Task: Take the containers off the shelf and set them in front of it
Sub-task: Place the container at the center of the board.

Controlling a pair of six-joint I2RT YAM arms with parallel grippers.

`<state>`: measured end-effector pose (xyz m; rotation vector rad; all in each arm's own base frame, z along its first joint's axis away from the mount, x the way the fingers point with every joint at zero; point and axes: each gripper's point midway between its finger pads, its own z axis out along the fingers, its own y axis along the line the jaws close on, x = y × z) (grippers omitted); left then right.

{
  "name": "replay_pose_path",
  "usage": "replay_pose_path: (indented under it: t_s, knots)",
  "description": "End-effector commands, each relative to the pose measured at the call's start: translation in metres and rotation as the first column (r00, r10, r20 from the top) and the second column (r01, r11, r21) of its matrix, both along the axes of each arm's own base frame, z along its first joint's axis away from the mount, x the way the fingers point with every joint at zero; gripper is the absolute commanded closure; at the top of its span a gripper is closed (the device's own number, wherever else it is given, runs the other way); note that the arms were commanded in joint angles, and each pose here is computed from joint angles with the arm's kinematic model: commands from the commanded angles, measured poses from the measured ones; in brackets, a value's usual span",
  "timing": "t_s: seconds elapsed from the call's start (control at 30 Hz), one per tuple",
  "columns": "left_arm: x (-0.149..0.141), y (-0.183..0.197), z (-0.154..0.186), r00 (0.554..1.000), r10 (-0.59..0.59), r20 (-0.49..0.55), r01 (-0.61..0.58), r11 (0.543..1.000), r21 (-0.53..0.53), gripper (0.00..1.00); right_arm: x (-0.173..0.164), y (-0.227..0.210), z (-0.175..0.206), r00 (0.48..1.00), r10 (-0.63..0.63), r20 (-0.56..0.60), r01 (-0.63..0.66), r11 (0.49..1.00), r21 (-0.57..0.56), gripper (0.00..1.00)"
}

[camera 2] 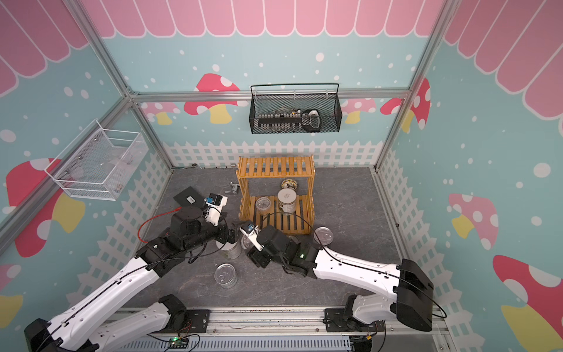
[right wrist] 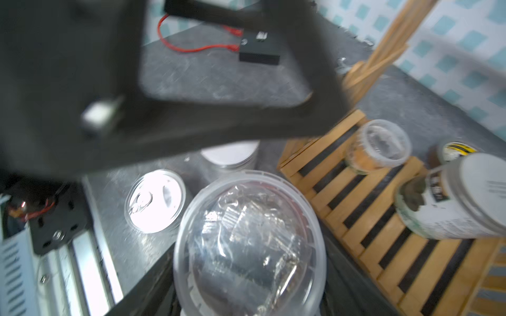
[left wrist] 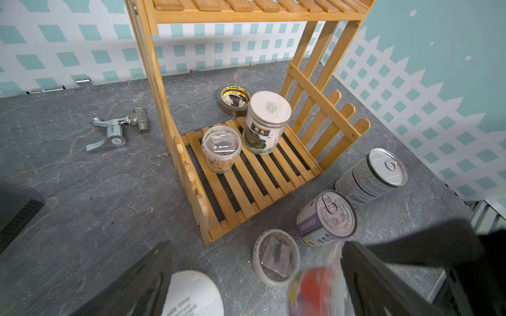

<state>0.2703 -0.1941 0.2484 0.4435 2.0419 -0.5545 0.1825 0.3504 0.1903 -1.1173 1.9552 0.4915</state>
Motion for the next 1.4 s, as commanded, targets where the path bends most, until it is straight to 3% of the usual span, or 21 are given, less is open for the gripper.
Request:
replay_pose_path:
  t_s: [0.0, 0.23, 0.5, 0.83, 1.37]
  knots:
    - [0.003, -0.002, 0.016, 0.999, -0.006, 0.032, 0.006, 1.000, -0.019, 0.01, -0.020, 0.002, -0.016, 0.995, 0.095, -0.001, -0.095, 0.995, -0.029, 0.33]
    - [0.003, 0.003, 0.013, 1.000, 0.013, 0.018, -0.013, 1.000, -0.003, 0.01, -0.037, -0.003, -0.042, 0.990, 0.128, -0.066, -0.131, 0.991, -0.034, 0.33]
    - [0.010, 0.020, -0.010, 0.996, 0.070, -0.048, -0.071, 0.997, -0.017, 0.01, -0.056, -0.015, -0.082, 0.973, 0.182, -0.142, -0.201, 0.970, -0.138, 0.36]
    - [0.011, 0.018, -0.014, 0.997, 0.052, -0.060, -0.054, 0.998, -0.023, 0.01, -0.051, -0.014, -0.108, 0.975, 0.170, -0.142, -0.195, 0.963, -0.186, 0.36]
    - [0.007, 0.014, -0.015, 0.998, 0.014, -0.057, -0.015, 1.000, -0.021, 0.01, -0.042, -0.021, -0.140, 0.983, 0.134, -0.128, -0.165, 0.947, -0.275, 0.25]
